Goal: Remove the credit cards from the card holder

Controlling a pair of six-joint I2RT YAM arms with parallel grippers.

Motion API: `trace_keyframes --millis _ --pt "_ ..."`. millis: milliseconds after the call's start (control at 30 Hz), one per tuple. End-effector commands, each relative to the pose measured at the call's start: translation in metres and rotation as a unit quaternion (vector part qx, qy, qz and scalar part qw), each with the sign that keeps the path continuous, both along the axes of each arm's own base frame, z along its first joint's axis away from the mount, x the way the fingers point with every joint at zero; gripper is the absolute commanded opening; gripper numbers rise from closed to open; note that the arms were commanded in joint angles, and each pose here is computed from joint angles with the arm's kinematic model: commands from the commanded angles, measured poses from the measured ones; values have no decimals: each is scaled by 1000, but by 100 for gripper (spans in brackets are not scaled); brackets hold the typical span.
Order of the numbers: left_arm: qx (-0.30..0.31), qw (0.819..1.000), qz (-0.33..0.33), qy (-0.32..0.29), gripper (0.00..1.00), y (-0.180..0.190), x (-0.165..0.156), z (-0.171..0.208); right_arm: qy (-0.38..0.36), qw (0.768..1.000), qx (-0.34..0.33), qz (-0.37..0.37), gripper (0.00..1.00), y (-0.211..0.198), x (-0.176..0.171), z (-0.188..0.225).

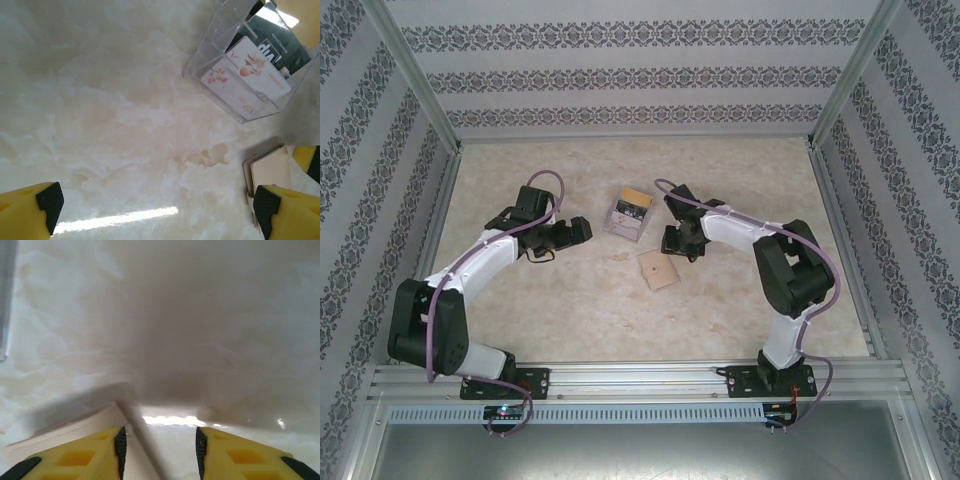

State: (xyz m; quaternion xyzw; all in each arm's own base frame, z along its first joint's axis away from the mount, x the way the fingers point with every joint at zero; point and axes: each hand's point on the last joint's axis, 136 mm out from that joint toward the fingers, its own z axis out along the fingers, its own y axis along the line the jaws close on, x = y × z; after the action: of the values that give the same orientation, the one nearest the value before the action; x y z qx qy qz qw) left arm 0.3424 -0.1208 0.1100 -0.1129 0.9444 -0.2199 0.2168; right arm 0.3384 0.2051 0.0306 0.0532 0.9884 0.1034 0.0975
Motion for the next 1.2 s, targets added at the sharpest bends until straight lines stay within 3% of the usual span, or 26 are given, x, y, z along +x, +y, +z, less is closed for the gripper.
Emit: trace_keyframes --millis 0,167,467,700,900,1167 --pt "16 1000 4 -8 99 1 10 6 13 998 -47 32 47 4 -3 -4" --pt "39 999 6 0 99 6 15 -2 23 993 -94 72 52 16 -7 -10" --pt "66 998 11 10 99 16 6 -10 49 986 43 154 52 94 -37 -2" --pt "52 999 3 9 100 13 0 -9 62 982 60 170 52 112 -68 3" --pt "16 1000 -18 12 97 -1 -3 -7 15 996 25 82 58 67 -70 29" --pt "-45 995 -80 41 88 -42 -19 -12 31 996 43 -67 59 17 -113 16"
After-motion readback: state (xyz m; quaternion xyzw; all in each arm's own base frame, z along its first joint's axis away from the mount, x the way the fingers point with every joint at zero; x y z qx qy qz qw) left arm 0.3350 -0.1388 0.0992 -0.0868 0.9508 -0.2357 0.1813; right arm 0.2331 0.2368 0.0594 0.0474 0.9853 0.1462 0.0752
